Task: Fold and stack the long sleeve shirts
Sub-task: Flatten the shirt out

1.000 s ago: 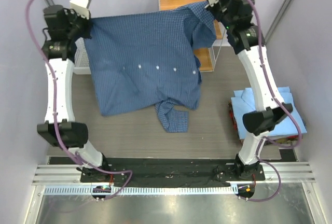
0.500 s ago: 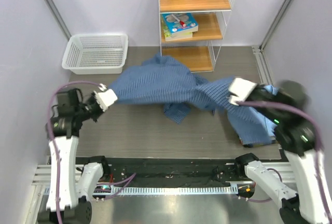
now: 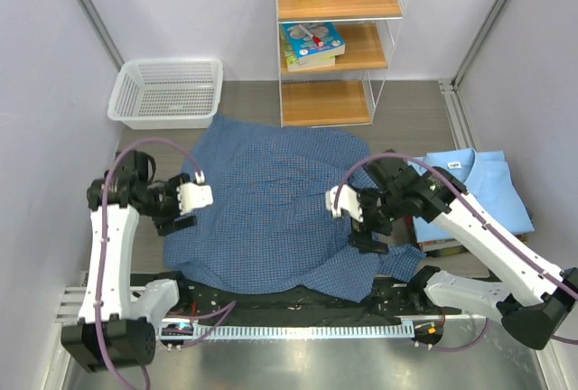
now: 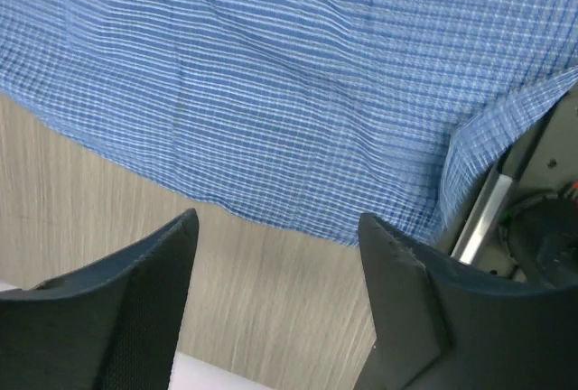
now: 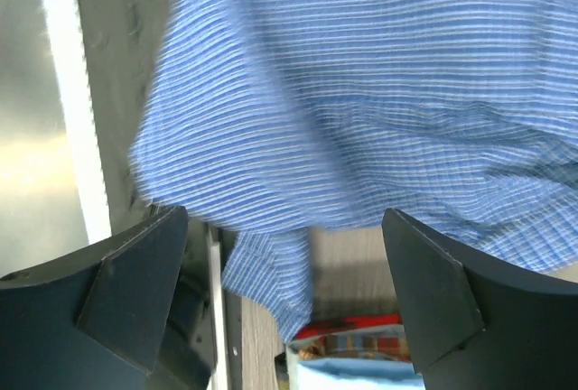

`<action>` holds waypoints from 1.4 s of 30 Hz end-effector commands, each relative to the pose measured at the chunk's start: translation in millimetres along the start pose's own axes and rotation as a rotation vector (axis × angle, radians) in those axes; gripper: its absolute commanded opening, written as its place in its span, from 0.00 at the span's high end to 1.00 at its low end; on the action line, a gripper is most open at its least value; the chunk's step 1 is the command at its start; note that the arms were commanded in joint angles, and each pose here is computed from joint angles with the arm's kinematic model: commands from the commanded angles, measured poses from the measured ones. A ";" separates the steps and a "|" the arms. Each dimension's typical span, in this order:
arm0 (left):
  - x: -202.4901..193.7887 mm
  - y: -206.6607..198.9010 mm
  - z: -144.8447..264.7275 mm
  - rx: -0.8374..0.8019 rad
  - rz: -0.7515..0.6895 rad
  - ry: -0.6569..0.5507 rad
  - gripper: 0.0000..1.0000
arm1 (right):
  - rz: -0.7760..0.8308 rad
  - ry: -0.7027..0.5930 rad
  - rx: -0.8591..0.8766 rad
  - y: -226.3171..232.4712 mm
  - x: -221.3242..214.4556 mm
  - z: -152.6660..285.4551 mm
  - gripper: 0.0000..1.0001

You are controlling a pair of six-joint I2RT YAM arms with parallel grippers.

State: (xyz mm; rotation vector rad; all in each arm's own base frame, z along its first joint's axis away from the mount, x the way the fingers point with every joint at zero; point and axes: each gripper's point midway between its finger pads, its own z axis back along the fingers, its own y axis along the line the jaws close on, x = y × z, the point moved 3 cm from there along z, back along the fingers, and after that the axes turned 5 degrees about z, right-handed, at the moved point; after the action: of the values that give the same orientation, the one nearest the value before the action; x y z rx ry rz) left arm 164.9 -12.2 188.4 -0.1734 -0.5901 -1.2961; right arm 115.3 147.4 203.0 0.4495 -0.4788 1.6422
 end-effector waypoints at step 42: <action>41.6 148.8 -80.8 -0.199 0.495 -0.144 0.57 | -0.930 -0.315 -0.547 -298.6 -70.4 17.3 0.40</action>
State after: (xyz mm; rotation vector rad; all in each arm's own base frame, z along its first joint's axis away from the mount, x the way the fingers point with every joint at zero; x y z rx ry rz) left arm 302.6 -12.7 148.6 -0.3738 -0.3389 -0.9864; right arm 357.3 107.7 168.8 0.3981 -0.5052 0.7610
